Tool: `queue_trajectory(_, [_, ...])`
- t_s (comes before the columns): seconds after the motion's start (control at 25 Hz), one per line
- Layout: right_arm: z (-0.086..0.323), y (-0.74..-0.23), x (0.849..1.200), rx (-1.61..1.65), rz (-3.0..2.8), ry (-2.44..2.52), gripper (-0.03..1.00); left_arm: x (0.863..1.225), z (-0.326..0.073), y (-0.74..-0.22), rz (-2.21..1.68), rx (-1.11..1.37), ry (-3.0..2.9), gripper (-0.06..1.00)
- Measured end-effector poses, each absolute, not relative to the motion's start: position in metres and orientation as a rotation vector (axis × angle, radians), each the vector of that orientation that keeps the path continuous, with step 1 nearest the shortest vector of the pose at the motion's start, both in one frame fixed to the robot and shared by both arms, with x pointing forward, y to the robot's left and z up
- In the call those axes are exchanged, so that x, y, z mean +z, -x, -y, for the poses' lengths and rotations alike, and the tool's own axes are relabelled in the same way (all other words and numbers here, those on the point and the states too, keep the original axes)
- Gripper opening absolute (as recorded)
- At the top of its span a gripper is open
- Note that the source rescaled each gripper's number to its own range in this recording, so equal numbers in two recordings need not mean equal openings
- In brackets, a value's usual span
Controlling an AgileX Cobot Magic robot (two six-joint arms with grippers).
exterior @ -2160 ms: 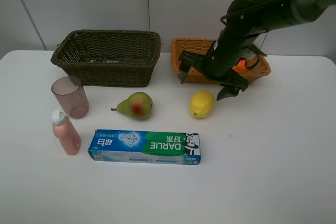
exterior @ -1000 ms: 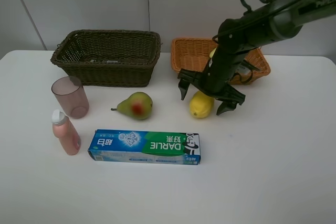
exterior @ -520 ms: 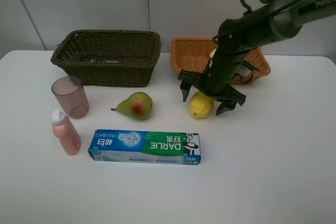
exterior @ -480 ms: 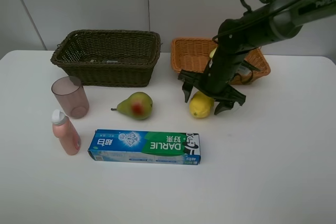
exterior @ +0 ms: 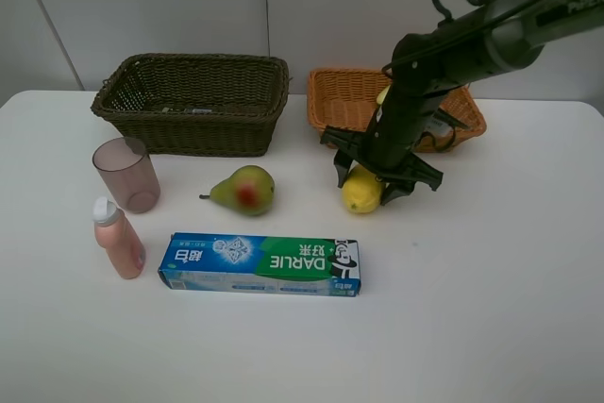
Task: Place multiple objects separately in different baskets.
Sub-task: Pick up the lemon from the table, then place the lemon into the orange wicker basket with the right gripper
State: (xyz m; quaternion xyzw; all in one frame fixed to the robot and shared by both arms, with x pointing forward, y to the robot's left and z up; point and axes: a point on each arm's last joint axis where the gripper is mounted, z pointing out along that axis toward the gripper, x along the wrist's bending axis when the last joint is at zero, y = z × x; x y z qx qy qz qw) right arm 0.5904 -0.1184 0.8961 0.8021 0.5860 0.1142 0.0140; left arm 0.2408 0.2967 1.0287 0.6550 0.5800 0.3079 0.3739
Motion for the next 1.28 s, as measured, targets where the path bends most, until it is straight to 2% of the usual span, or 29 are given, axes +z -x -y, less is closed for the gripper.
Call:
queue_trajectory(0.72, [0.119, -0.589, 0.900, 0.348, -1.826, -2.499, 0.39, 1.029, -0.297, -0.241, -1.485, 0.789, -1.677, 1.00])
queue_trajectory(1.28, [0.126, -0.578, 0.967, 0.486, -1.812, -2.454, 0.39, 1.029, -0.297, -0.241, -1.485, 0.789, -1.677, 1.00])
